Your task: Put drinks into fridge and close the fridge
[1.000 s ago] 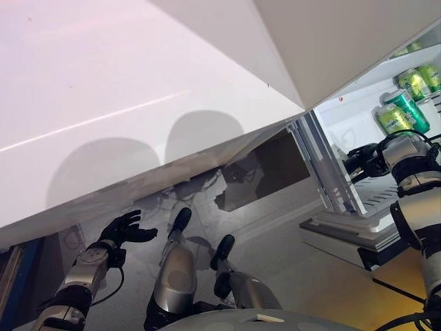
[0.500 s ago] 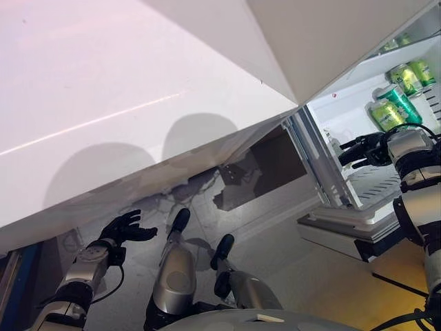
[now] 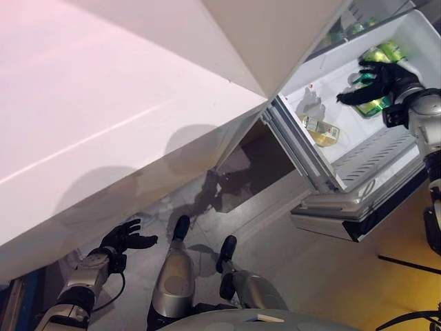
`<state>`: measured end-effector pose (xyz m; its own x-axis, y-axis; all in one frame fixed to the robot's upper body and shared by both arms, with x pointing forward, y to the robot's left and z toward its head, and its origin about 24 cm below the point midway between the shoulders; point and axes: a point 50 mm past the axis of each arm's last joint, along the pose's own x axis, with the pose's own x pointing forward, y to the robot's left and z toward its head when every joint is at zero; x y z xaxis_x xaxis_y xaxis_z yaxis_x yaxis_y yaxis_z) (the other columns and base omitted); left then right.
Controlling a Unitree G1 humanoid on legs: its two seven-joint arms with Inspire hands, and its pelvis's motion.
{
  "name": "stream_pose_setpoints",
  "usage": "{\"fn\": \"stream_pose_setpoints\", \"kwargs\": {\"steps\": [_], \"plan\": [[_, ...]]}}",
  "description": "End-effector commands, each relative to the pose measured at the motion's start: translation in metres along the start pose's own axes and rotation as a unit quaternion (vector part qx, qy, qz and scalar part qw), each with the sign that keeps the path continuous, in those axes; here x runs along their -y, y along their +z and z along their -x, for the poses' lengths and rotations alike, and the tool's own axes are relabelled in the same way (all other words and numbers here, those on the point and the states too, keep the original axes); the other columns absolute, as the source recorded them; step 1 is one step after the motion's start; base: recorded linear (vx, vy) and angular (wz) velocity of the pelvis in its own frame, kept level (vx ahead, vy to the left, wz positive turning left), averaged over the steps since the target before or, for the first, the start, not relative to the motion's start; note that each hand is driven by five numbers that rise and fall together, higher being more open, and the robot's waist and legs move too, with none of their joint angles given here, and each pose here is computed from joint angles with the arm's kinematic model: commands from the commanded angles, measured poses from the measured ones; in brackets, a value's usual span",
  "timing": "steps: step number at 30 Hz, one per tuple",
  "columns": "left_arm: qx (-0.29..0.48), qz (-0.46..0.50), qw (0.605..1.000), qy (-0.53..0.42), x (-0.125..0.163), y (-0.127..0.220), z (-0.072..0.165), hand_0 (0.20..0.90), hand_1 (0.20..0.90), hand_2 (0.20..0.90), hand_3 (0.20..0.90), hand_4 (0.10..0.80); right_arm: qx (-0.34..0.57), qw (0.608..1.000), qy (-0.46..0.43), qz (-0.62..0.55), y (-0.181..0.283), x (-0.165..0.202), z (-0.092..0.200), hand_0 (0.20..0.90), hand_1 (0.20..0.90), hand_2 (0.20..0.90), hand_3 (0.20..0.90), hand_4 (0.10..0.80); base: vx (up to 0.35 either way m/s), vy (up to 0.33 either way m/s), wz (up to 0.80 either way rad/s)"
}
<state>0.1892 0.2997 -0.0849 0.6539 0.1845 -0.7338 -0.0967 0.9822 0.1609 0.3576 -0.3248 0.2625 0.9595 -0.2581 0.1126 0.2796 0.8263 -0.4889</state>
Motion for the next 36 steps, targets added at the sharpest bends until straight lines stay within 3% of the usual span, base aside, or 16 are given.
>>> {"fn": "stream_pose_setpoints", "kwargs": {"steps": [1, 9, 20, 23, 26, 30, 36], "plan": [[-0.061, 0.021, 0.998, -0.019, 0.013, -0.052, 0.009, 0.9, 0.9, 0.9, 0.9, 0.8, 0.104, 0.987, -0.103, 0.069, 0.032, 0.04, 0.021, 0.9, 0.9, 0.9, 0.9, 0.8, 0.042, 0.13, -0.16], [-0.098, 0.049, 0.993, -0.043, 0.034, -0.079, 0.013, 0.9, 0.9, 0.9, 0.9, 0.8, 0.267, 0.946, -0.184, -0.009, 0.039, 0.03, 0.073, 0.9, 0.9, 0.9, 0.9, 0.8, 0.043, 0.067, -0.15], [-0.132, 0.039, 0.989, -0.061, 0.055, -0.113, 0.028, 0.9, 0.9, 0.9, 0.9, 0.8, 0.342, 0.875, -0.3, -0.164, -0.019, 0.022, 0.149, 0.9, 0.9, 0.9, 0.9, 0.8, 0.053, -0.014, -0.06], [-0.141, 0.043, 0.987, -0.061, 0.058, -0.126, 0.035, 0.9, 0.9, 0.9, 0.9, 0.8, 0.298, 0.867, -0.344, -0.203, -0.051, 0.023, 0.162, 0.9, 0.9, 0.9, 0.9, 0.8, 0.083, -0.015, 0.0], [-0.149, 0.046, 0.986, -0.059, 0.059, -0.133, 0.039, 0.9, 0.9, 0.9, 0.9, 0.8, 0.221, 0.884, -0.342, -0.229, -0.085, 0.019, 0.168, 0.9, 0.9, 0.9, 0.9, 0.8, 0.096, -0.002, -0.01], [-0.154, 0.05, 0.985, -0.057, 0.06, -0.142, 0.046, 0.9, 0.9, 0.9, 0.9, 0.8, 0.123, 0.918, -0.29, -0.243, -0.126, 0.002, 0.175, 0.9, 0.9, 0.9, 0.9, 0.8, 0.124, 0.007, 0.01], [-0.145, 0.065, 0.986, -0.046, 0.061, -0.135, 0.043, 0.9, 0.9, 0.9, 0.9, 0.8, 0.06, 0.942, -0.218, -0.249, -0.142, -0.021, 0.173, 0.9, 0.9, 0.9, 0.9, 0.8, 0.05, 0.024, -0.07]]}}
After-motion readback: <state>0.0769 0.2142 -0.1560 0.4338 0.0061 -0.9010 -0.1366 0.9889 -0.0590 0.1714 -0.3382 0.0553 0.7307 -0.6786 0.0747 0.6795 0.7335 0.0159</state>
